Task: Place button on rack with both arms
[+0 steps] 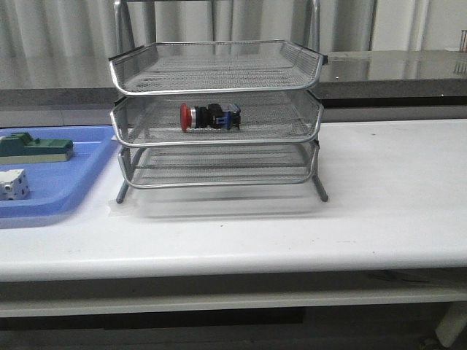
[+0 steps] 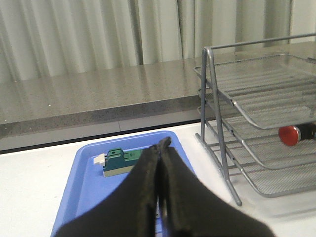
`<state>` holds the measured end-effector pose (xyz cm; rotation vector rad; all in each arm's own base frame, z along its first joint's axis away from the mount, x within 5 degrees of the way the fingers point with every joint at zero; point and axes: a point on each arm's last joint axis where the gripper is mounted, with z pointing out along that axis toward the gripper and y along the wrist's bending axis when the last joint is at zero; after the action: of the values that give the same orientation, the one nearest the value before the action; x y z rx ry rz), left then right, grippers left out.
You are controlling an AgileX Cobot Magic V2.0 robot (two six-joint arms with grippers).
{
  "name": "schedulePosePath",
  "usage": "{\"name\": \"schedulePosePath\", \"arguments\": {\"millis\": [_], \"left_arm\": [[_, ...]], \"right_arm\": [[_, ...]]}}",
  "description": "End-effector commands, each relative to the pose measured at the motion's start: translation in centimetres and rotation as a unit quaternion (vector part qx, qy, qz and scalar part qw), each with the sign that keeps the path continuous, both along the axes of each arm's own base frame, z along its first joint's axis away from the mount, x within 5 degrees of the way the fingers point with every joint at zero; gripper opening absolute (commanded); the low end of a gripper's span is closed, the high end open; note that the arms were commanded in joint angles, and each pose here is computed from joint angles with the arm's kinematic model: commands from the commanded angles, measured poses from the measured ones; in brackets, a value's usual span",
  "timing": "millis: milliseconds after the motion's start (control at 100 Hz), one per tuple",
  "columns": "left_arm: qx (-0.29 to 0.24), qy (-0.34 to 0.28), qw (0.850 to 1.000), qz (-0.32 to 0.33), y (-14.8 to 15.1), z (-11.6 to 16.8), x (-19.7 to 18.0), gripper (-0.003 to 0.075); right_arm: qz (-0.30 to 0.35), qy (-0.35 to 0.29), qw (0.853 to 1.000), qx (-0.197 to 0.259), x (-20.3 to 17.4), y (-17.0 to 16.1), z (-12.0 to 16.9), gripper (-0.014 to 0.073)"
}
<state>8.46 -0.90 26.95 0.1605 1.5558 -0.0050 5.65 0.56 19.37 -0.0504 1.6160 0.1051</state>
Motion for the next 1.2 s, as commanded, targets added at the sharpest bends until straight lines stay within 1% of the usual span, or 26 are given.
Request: {"name": "schedulePosePath", "arguments": {"millis": [0, 70, 150, 290, 690, 780, 1040, 1190], "left_arm": [[0.005, -0.036, 0.999, 0.009, 0.1, 0.8, 0.1, -0.0021], [0.008, -0.027, 1.000, 0.005, 0.1, 0.1, 0.1, -0.0021], [-0.009, -0.012, 1.000, 0.000, 0.0, -1.0, 0.1, -0.0021], [-0.013, -0.001, 1.000, -0.005, -0.1, -2.6, 0.1, -0.0021], [-0.021, -0.051, 0.998, -0.007, 0.1, -6.3, -2.0, -0.0021], [-0.021, -0.048, 0.999, -0.005, 0.2, -6.6, -2.4, -0.0021], [-0.025, -0.088, 0.996, -0.006, 0.3, -6.2, -3.1, -0.0021], [-0.025, -0.090, 0.996, 0.001, 0.3, -6.1, -3.1, -0.0021]], "right_arm": [[0.001, -0.062, 0.998, 0.002, -0.2, 0.0, 1.5, -0.0060], [0.001, -0.062, 0.998, 0.002, -0.2, 0.0, 1.5, -0.0060], [0.001, -0.062, 0.998, 0.002, -0.2, 0.0, 1.5, -0.0060], [0.001, -0.062, 0.998, 0.002, -0.2, 0.0, 1.5, -0.0060], [0.001, -0.062, 0.998, 0.002, -0.2, 0.0, 1.5, -0.0060], [0.001, -0.062, 0.998, 0.002, -0.2, 0.0, 1.5, -0.0060], [0.001, -0.062, 0.998, 0.002, -0.2, 0.0, 1.5, -0.0060], [0.001, -0.062, 0.998, 0.002, -0.2, 0.0, 1.5, -0.0060]]}}
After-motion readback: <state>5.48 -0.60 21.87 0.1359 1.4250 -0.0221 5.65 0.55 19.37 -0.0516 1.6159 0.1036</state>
